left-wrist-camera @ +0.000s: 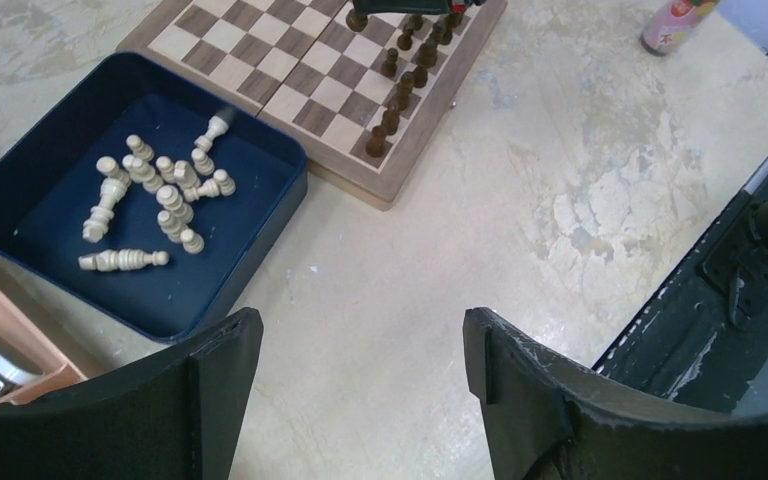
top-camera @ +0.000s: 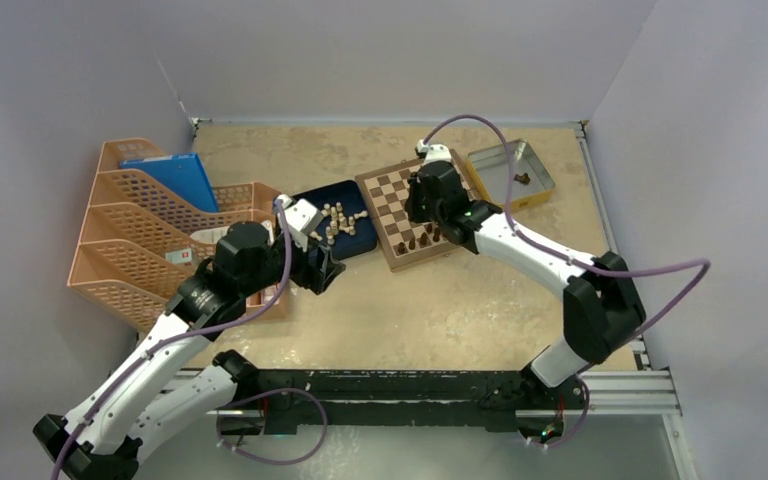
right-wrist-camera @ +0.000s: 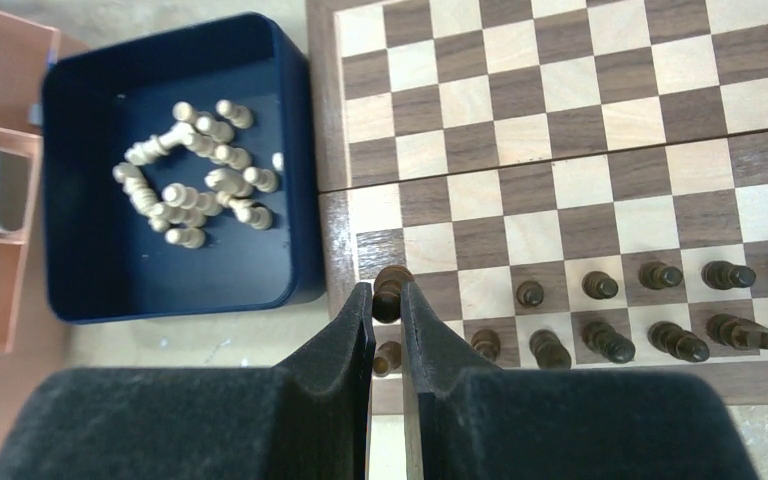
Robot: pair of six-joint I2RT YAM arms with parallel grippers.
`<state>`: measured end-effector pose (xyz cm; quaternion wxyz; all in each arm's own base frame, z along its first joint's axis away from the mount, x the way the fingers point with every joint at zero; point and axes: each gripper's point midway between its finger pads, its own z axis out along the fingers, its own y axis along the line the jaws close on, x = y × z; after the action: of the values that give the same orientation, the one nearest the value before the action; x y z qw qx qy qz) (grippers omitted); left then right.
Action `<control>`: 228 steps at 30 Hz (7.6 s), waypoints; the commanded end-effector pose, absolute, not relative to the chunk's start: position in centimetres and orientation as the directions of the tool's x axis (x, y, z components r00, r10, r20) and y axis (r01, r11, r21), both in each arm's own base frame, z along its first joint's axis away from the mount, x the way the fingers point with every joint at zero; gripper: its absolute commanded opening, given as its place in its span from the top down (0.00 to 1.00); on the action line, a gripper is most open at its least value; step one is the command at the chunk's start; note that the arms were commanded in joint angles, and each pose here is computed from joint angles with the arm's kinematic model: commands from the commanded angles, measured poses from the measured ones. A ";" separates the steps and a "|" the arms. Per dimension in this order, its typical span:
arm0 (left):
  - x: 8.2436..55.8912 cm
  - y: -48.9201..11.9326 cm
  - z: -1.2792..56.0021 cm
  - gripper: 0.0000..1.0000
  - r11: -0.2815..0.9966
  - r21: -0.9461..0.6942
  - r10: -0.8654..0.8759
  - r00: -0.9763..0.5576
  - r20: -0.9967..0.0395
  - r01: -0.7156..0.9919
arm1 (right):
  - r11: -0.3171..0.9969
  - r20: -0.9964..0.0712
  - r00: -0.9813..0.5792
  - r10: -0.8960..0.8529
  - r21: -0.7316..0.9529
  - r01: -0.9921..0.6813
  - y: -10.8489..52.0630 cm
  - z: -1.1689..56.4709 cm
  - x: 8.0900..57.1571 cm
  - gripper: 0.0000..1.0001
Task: Set up the chess pieces on the board
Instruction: Place the chess piece on the chessboard, then pick up the chess piece from the storage box.
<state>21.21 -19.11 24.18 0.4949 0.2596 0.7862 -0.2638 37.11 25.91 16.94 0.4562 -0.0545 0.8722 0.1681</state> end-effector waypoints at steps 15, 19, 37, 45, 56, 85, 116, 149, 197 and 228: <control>21.3 -17.4 22.9 0.26 0.772 -0.106 0.162 -0.355 -0.921 0.626 | 0.982 -0.750 -0.661 -0.037 0.095 -0.164 24.7 11.9 39.5 0.88; 21.3 -17.4 22.9 0.26 0.772 -0.103 0.164 -0.353 -0.921 0.627 | 0.984 -0.744 -0.667 -0.032 0.093 -0.151 24.3 11.3 39.8 0.88; 21.4 -17.4 22.8 0.26 0.774 -0.101 0.168 -0.357 -0.919 0.624 | 0.986 -0.704 -0.706 -0.070 0.059 -0.156 23.2 9.5 39.2 0.86; 21.4 -17.4 22.7 0.26 0.775 -0.103 0.170 -0.362 -0.917 0.623 | 0.984 -0.682 -0.725 -0.096 0.046 -0.173 23.3 8.5 39.1 0.85; 21.6 -17.6 22.4 0.26 0.773 -0.104 0.177 -0.371 -0.912 0.625 | 0.980 -0.668 -0.736 -0.110 0.050 -0.192 23.6 7.9 38.9 0.85; 21.5 -17.6 22.4 0.26 0.776 -0.111 0.174 -0.379 -0.909 0.621 | 0.975 -0.647 -0.751 -0.133 0.051 -0.216 23.7 7.2 38.4 0.80; 21.9 -17.7 23.0 0.25 0.789 -0.129 0.157 -0.399 -0.903 0.601 | 0.989 -0.771 -0.637 -0.018 0.080 -0.125 23.5 15.7 41.3 0.65; 20.9 -19.2 21.0 0.28 0.728 -0.181 0.186 -0.444 -0.876 0.661 | 0.902 -0.853 -0.514 0.088 -0.151 0.405 -2.9 12.1 56.6 0.49; 21.3 -19.8 19.5 0.30 0.719 -0.189 0.226 -0.482 -0.846 0.669 | 0.993 -0.695 -0.711 0.108 0.047 0.105 -2.4 4.8 57.0 0.31; 21.1 -20.3 19.4 0.30 0.700 -0.208 0.229 -0.490 -0.842 0.683 | 0.993 -0.673 -0.731 0.114 0.058 0.102 -0.3 5.6 55.8 0.55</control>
<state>20.66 -19.63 18.45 0.4054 0.2707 0.8343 -0.2576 55.72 -0.87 2.99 0.3530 0.0554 0.9340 0.0002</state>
